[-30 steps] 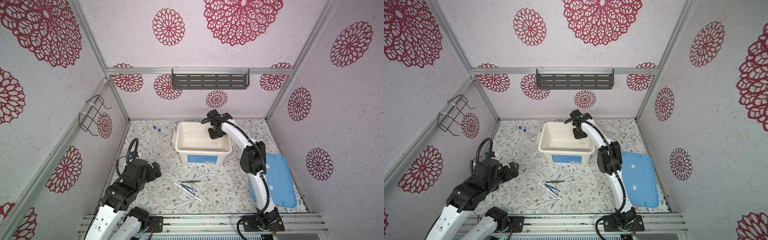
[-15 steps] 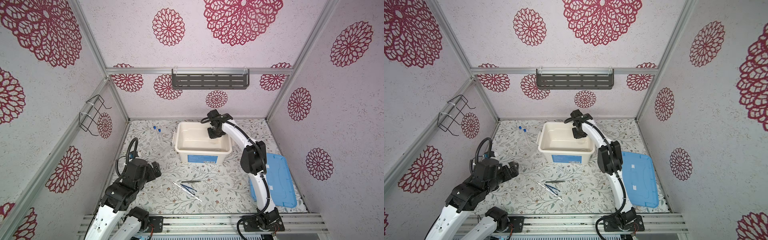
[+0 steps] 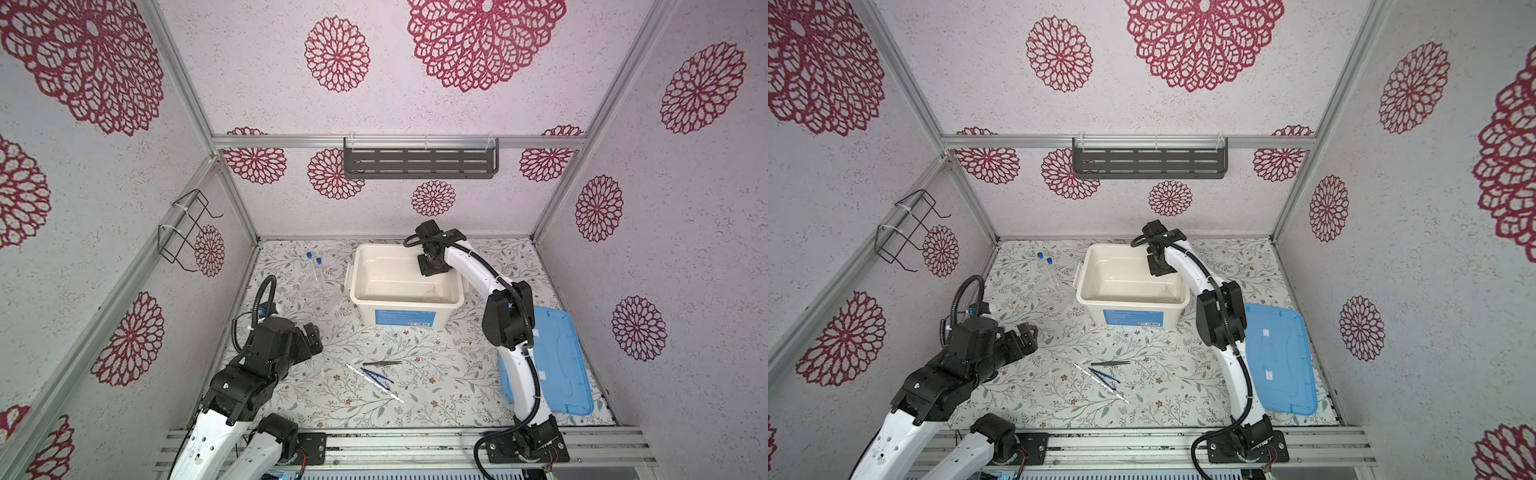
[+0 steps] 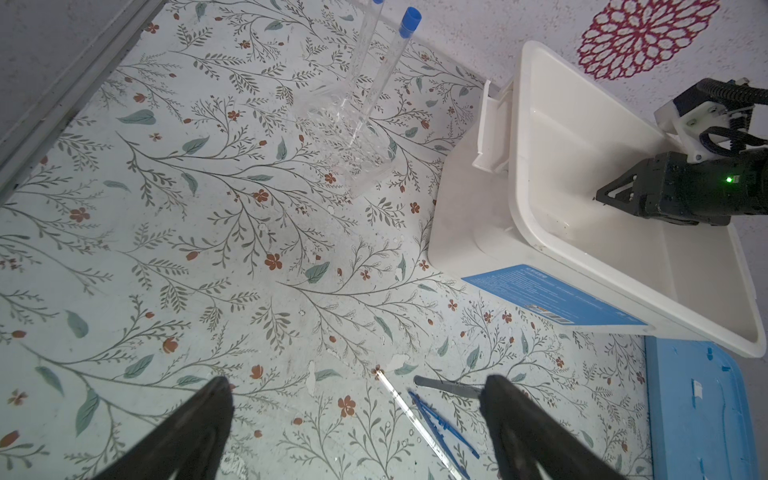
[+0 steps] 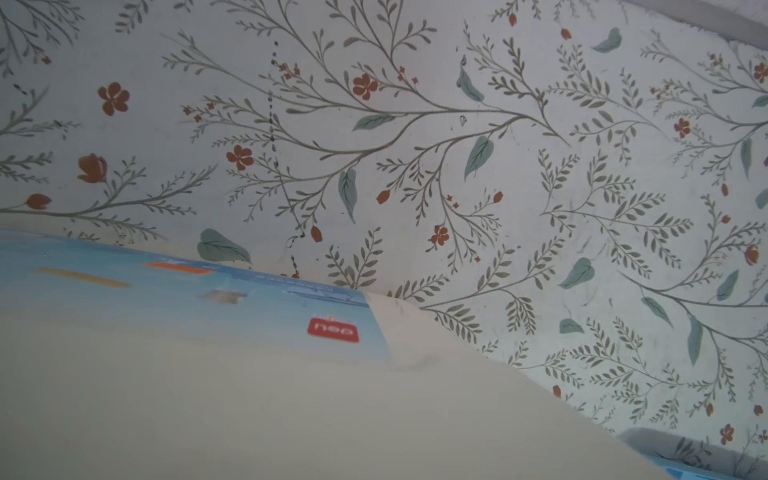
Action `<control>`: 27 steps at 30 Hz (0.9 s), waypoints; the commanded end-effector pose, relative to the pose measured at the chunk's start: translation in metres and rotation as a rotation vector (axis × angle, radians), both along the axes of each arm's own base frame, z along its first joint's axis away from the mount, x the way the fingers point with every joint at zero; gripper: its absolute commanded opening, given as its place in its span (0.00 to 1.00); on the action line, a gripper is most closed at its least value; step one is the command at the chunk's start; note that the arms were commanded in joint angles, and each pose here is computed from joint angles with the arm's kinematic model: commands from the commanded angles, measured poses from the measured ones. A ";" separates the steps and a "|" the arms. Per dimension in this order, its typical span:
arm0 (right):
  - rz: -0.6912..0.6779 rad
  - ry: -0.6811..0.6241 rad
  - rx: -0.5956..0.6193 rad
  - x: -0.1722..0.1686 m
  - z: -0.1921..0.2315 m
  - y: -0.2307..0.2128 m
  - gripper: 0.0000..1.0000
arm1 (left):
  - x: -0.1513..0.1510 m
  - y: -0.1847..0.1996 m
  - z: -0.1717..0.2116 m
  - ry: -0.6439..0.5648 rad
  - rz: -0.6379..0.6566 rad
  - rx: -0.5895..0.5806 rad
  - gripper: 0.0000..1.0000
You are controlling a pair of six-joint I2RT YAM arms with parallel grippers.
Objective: Organize the chemistry lab equipment
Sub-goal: 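Lift the empty right gripper up out of the bin, then move the right gripper down over the steel tweezers in front of the bin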
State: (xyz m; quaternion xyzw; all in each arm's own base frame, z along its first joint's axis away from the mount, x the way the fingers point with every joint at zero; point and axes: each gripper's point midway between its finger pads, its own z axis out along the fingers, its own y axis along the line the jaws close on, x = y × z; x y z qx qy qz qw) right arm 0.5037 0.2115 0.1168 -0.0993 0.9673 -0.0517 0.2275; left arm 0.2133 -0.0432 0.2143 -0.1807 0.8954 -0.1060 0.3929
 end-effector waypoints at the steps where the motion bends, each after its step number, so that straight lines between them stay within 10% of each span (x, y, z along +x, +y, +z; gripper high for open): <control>1: -0.004 -0.004 0.012 -0.015 0.030 -0.008 0.36 | 0.003 0.001 0.002 -0.014 0.011 -0.005 0.98; 16: 0.259 -0.287 0.318 -0.075 0.172 0.062 0.41 | 0.004 -0.003 -0.003 -0.004 0.002 -0.015 0.97; 27: 0.914 -0.338 0.276 -0.224 0.169 0.151 0.40 | -0.002 0.005 -0.019 0.038 0.017 0.026 0.97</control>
